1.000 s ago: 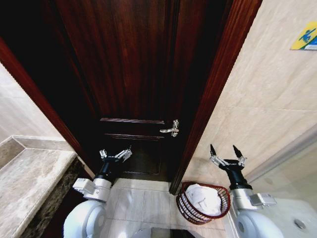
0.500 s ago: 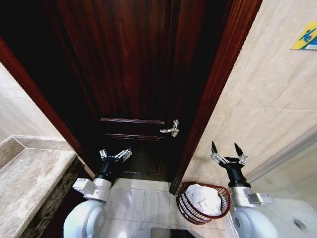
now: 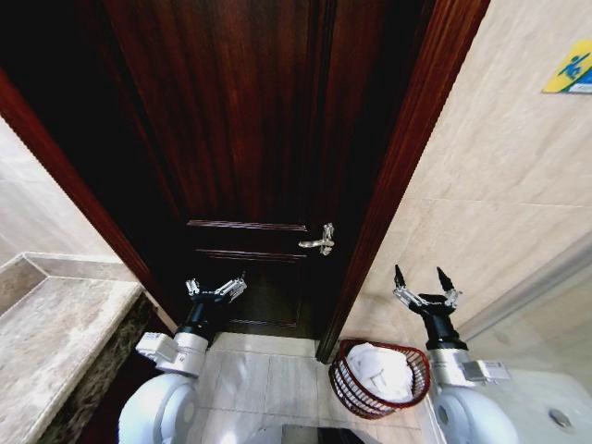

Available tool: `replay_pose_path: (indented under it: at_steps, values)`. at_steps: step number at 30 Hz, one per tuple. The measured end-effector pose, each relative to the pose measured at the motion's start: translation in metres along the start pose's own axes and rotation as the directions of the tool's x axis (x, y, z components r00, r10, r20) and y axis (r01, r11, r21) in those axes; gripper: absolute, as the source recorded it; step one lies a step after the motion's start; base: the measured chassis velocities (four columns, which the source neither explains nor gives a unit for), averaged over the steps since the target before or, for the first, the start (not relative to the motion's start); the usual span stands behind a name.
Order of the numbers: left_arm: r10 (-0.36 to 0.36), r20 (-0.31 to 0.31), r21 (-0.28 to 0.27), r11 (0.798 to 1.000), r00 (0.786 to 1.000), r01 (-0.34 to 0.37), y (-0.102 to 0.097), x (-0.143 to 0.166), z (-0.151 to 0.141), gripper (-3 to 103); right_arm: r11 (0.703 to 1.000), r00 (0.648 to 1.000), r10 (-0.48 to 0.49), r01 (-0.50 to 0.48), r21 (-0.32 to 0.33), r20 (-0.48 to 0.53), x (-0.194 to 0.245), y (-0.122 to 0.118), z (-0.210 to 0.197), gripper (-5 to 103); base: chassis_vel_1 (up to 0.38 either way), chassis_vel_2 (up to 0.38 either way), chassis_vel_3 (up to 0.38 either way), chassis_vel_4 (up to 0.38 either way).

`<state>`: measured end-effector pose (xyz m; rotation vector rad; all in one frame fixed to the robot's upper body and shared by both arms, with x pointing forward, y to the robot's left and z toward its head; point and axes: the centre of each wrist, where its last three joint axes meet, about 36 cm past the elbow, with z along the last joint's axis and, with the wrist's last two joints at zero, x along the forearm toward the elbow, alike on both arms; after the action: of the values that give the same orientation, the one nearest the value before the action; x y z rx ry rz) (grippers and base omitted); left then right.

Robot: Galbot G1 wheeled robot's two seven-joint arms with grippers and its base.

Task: Discard the used towel into the hamper.

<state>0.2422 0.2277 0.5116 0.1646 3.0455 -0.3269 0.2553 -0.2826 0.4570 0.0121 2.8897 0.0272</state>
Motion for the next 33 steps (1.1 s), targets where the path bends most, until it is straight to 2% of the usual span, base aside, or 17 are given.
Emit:
replay_pose_path:
  at_steps: [9, 22, 33]
  values:
    - [0.0, 0.0, 0.0, 1.0, 1.0, 0.0, 0.0001, 0.0, 0.0, 100, 1.0, 1.0, -0.001, 0.001, 0.0, -0.002, 0.0001, -0.0001, 0.0002, 100, -0.022, -0.022, 0.018, 0.024]
    - [0.0, 0.0, 0.001, 1.0, 1.0, 0.0, -0.0002, 0.0, 0.0001, 100, 1.0, 1.0, 0.0, 0.0, 0.001, -0.003, 0.0002, -0.0003, 0.0003, 100, -0.148, -0.171, 0.178, 0.152]
    - [0.0, 0.0, 0.0, 1.0, 1.0, 0.0, 0.0, 0.0, 0.0, 100, 1.0, 1.0, 0.0, 0.0, 0.0, -0.003, 0.0002, -0.0001, 0.0004, 100, 0.031, 0.007, -0.005, -0.004]
